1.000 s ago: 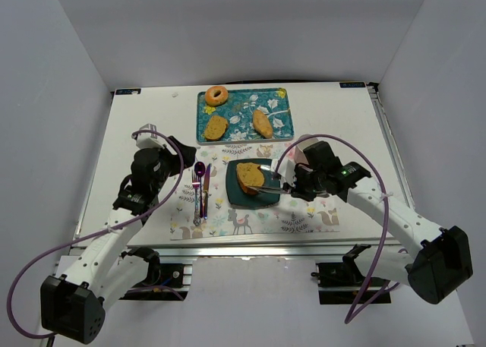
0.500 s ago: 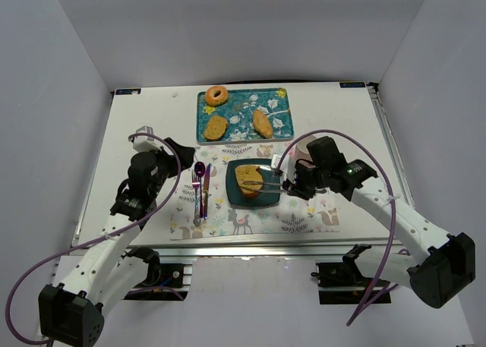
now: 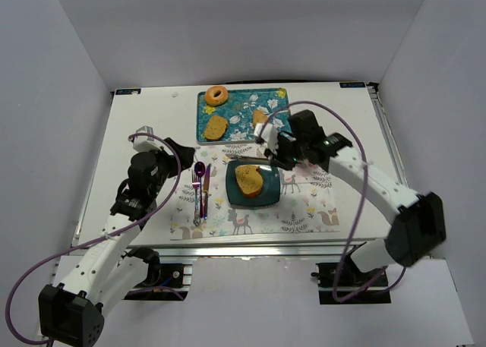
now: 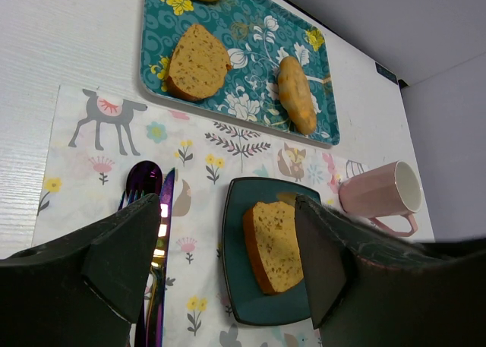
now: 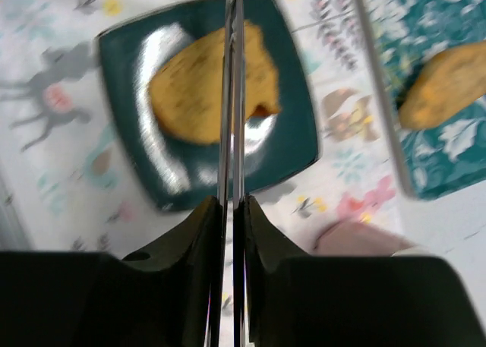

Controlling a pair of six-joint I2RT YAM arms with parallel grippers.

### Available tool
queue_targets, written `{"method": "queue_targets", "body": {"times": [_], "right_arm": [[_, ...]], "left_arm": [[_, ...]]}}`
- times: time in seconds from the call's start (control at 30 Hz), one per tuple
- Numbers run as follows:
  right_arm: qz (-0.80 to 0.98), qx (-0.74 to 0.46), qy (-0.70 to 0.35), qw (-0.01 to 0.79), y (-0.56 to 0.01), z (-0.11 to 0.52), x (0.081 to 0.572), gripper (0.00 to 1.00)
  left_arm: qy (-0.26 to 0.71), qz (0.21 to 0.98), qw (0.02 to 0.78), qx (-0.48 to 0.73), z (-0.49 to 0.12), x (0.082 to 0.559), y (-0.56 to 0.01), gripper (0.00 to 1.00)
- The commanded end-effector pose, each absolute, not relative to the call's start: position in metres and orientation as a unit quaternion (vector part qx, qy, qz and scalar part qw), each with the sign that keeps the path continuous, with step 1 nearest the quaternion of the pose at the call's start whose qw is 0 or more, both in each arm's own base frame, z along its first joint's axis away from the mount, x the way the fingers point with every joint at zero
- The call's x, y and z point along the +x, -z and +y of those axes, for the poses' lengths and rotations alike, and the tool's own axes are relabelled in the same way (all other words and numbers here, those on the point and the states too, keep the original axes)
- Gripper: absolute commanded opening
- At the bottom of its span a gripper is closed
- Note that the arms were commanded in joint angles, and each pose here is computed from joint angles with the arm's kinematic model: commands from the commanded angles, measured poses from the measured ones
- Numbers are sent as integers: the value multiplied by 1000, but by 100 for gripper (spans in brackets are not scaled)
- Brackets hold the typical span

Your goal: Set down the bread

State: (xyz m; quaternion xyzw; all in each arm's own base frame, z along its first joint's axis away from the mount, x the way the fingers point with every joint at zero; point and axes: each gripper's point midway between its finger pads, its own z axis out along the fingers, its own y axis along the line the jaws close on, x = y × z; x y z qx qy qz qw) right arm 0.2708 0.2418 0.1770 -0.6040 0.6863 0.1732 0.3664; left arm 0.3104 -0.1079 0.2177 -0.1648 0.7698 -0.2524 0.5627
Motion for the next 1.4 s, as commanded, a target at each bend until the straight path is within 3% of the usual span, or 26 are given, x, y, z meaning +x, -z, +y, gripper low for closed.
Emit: {"method": "queue_targets", "body": {"times": [0.0,0.1,0.33,0.47,1.37], "right_arm": [[696,-538,-166,447,-231,276,332,19],[755,-463,-213,413,-227,301,356,18],[848,-259,-284,366,-196,322,397,37],[854,-218,-340,327,-189,332,399,44],[865,-73,-457,196,-141,343,426,45]], "left_arm": [[256,765,567,-167,-107,309,-224,80],[256,764,568,-171,-106,306,-225,80],[250,767,564,-177,-102,302,-224,80],[251,767,562,-183,-102,302,-224,80],[240,780,545,-195,-104,316,-214,79]]}}
